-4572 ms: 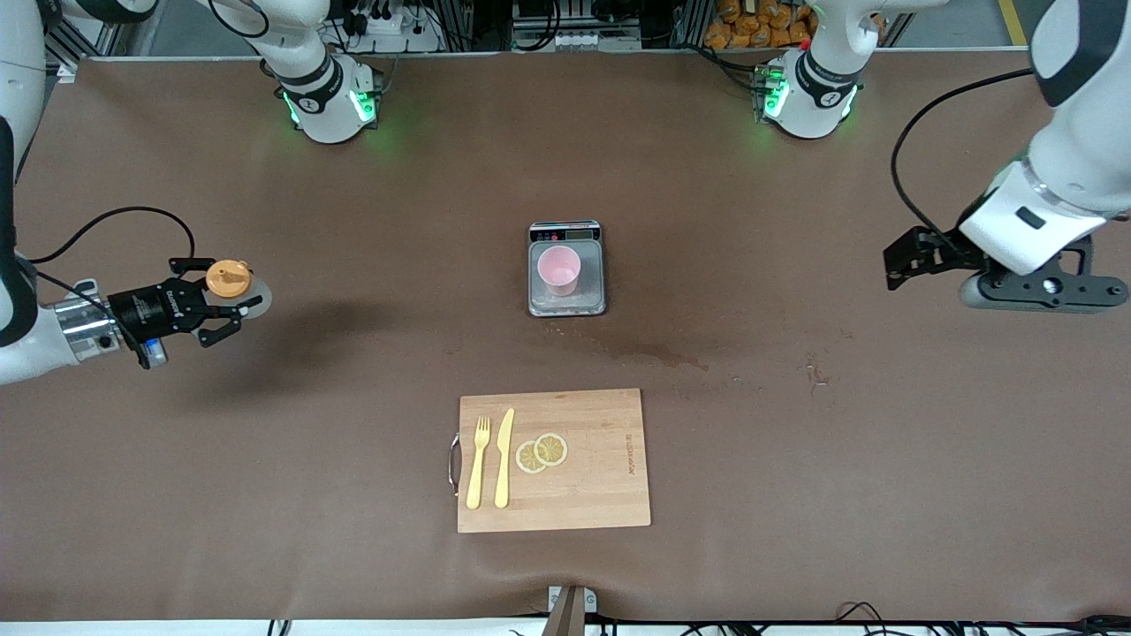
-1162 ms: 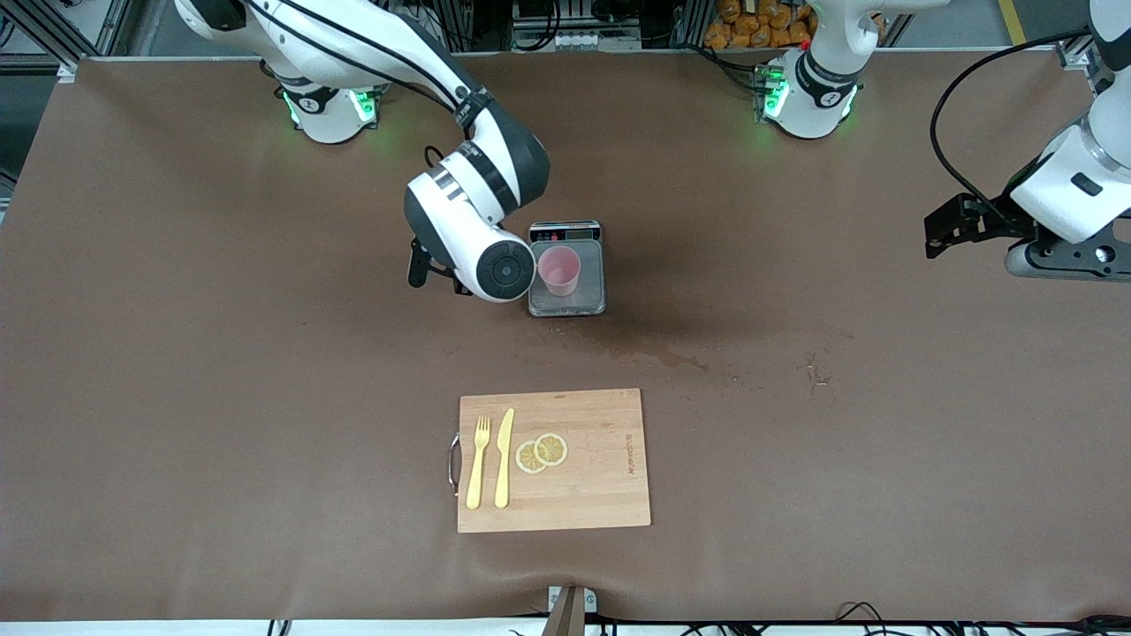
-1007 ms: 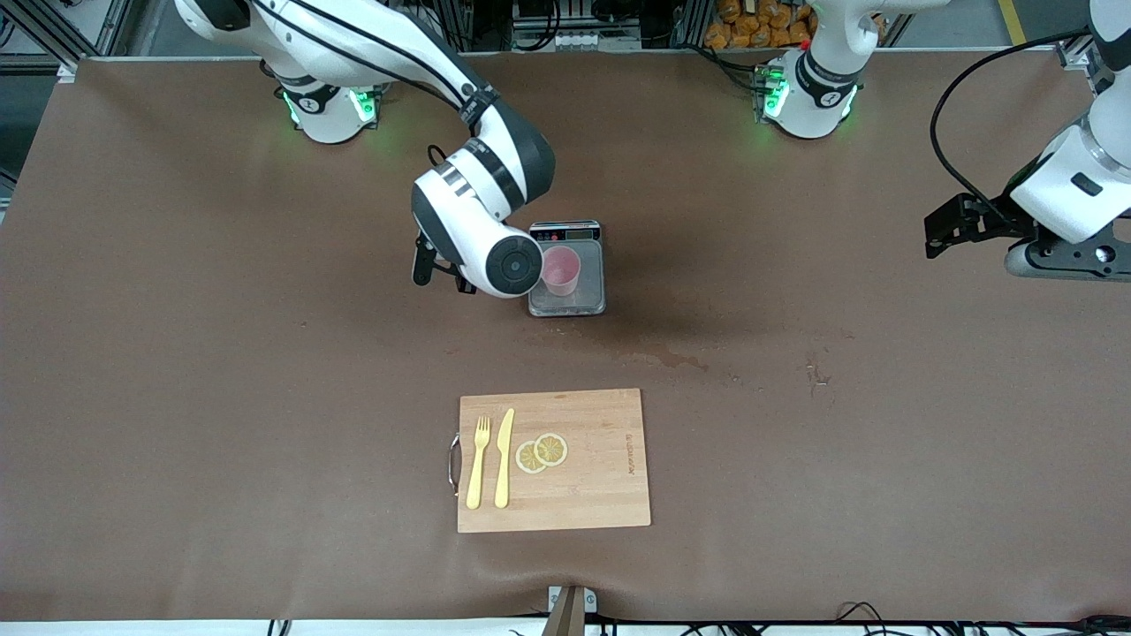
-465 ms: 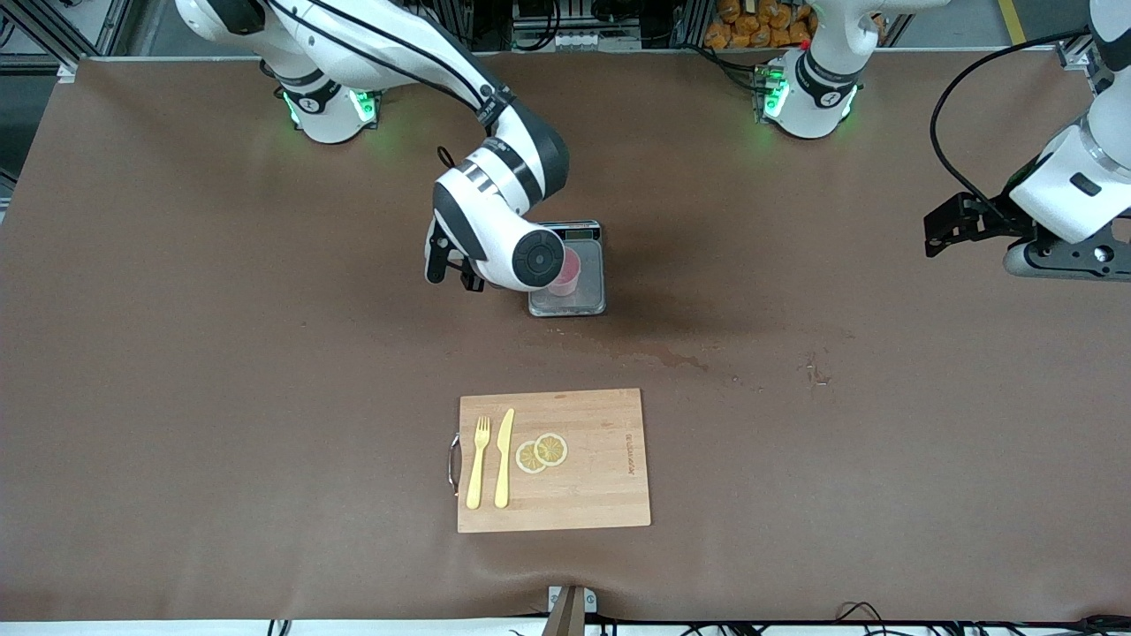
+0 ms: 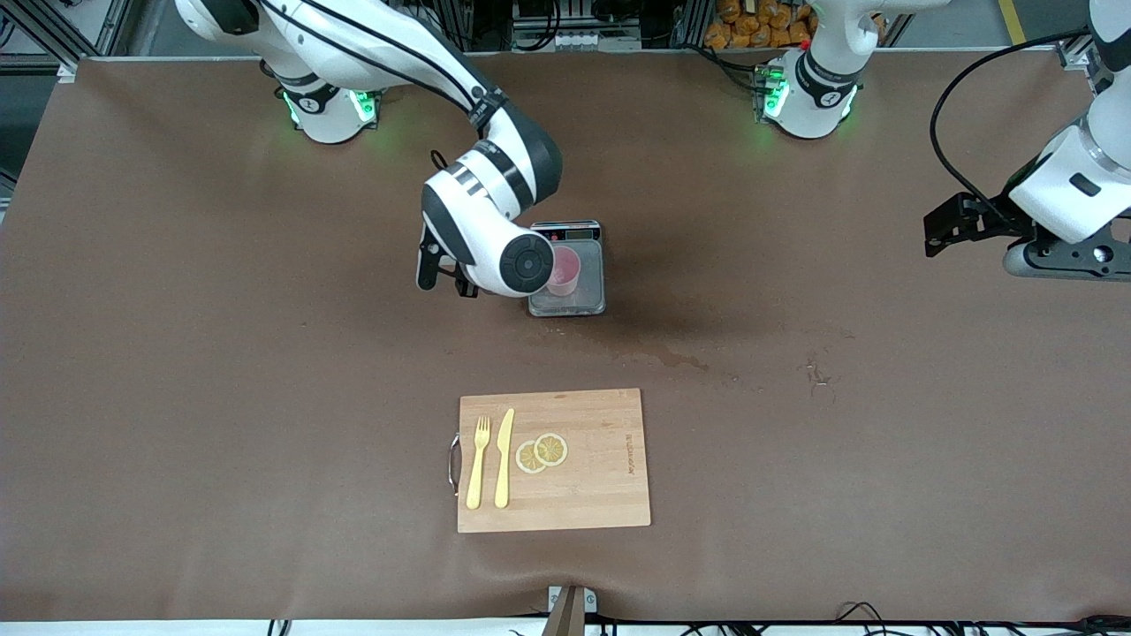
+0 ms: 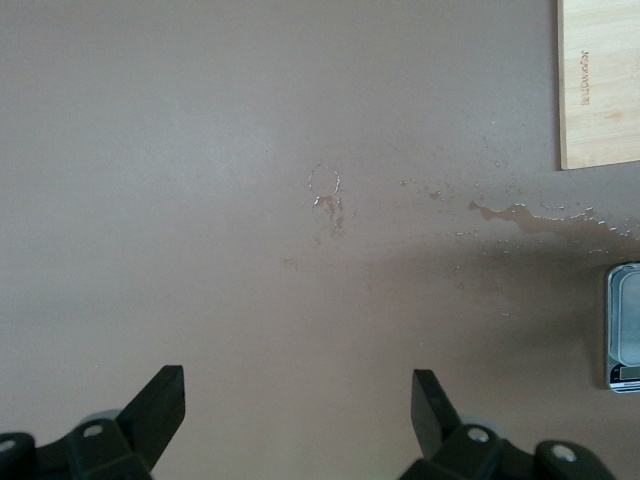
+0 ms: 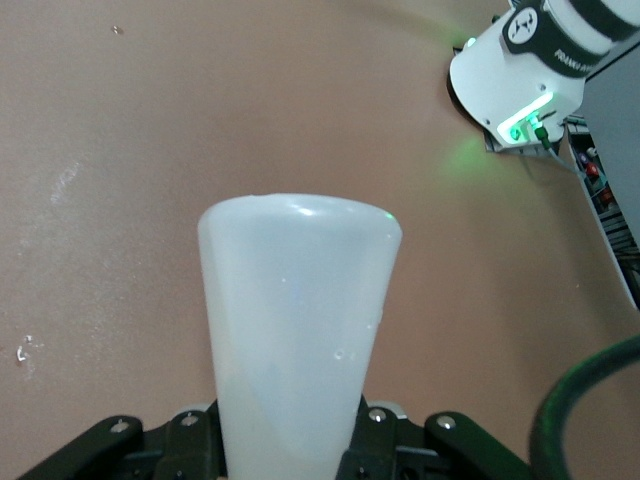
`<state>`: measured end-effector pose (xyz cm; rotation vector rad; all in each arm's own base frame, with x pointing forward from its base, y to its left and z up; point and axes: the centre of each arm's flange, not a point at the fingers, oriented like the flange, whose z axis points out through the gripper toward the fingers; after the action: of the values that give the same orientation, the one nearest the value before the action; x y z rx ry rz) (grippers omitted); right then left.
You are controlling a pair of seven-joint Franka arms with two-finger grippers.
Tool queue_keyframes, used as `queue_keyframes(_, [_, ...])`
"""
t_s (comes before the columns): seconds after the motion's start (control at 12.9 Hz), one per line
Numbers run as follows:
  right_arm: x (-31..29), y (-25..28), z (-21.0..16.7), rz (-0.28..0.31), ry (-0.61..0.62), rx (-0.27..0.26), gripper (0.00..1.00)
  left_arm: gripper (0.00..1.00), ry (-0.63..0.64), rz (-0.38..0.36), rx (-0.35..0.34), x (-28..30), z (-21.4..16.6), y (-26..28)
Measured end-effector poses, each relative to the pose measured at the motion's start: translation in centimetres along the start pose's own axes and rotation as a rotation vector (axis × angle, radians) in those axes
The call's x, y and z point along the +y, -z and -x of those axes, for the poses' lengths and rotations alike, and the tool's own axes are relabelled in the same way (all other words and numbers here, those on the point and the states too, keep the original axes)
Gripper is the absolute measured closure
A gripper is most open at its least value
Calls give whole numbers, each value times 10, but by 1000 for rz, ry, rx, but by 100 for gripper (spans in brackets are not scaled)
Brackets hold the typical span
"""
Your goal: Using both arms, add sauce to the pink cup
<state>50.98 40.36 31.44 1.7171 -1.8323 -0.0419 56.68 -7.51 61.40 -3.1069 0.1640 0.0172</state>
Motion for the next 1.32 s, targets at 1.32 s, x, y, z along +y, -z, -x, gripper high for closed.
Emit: queue_keyframes(1.32, [-42, 53, -227, 108, 318, -451, 64, 0, -1, 0, -8, 0, 0, -4])
